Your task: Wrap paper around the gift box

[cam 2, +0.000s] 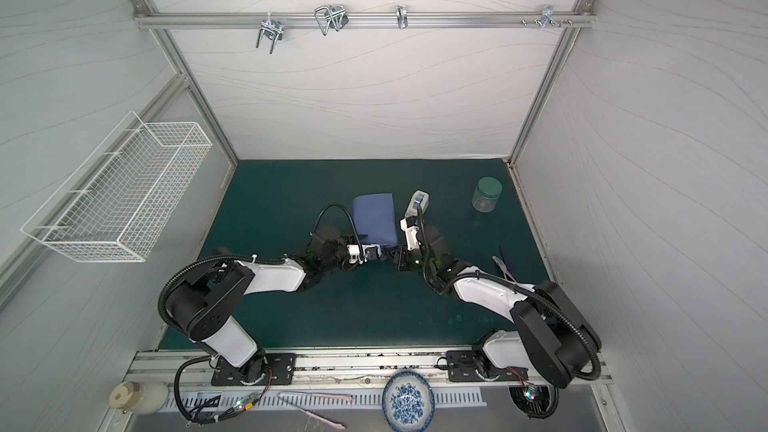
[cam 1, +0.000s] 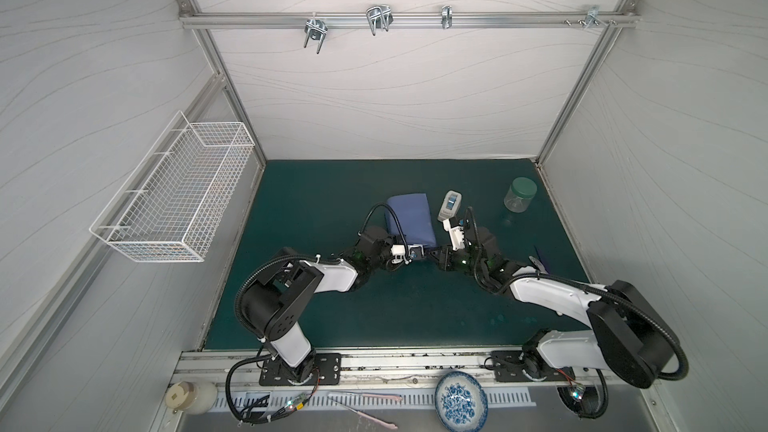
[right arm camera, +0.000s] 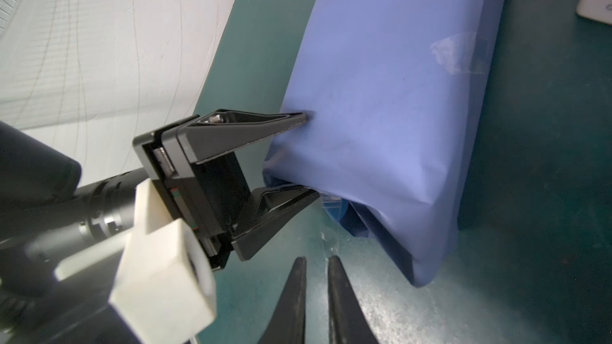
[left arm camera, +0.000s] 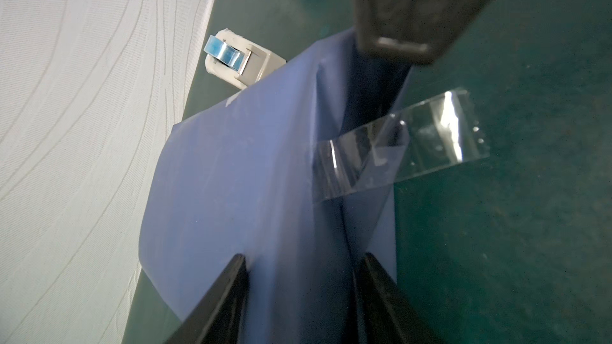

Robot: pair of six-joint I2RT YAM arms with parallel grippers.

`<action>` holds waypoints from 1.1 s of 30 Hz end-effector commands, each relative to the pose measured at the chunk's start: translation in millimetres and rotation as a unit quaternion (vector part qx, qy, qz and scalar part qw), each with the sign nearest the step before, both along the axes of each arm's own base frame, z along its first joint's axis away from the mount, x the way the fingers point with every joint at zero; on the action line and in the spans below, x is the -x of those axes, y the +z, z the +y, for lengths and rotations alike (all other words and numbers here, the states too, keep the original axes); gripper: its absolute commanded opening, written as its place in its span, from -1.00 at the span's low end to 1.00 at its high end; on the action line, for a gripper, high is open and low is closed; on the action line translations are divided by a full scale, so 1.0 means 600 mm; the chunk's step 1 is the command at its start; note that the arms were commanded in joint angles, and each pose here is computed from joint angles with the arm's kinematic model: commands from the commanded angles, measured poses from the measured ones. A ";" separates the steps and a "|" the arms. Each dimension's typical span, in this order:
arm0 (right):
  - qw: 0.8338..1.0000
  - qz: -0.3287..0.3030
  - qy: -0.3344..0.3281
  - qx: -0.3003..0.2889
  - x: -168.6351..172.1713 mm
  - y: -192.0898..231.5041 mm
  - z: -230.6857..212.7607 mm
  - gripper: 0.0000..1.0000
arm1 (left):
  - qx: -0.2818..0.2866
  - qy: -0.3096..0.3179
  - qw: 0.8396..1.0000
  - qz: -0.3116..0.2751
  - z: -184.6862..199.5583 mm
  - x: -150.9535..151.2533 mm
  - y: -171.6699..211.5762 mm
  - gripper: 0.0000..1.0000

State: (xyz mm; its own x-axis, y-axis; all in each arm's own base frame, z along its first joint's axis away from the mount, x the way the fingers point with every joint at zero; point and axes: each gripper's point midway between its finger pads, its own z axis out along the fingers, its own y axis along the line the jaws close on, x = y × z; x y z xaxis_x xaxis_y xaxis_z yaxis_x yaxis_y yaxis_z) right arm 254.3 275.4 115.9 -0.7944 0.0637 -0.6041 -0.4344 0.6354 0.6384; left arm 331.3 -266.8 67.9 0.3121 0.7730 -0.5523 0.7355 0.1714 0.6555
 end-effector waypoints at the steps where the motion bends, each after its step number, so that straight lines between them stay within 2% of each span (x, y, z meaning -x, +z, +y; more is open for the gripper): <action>1: 1.000 -0.014 0.022 -0.008 0.005 0.013 0.013 -0.74 | -0.040 0.002 0.997 0.065 0.016 0.026 -0.058 0.12; 12: 0.999 -0.002 0.036 -0.001 -0.016 -0.015 0.049 -0.88 | -0.040 0.002 0.997 0.064 0.015 0.025 -0.058 0.11; 33: 0.997 -0.028 -0.002 0.065 -0.063 -0.064 0.021 -0.93 | -0.042 0.001 0.997 0.067 0.014 0.026 -0.059 0.11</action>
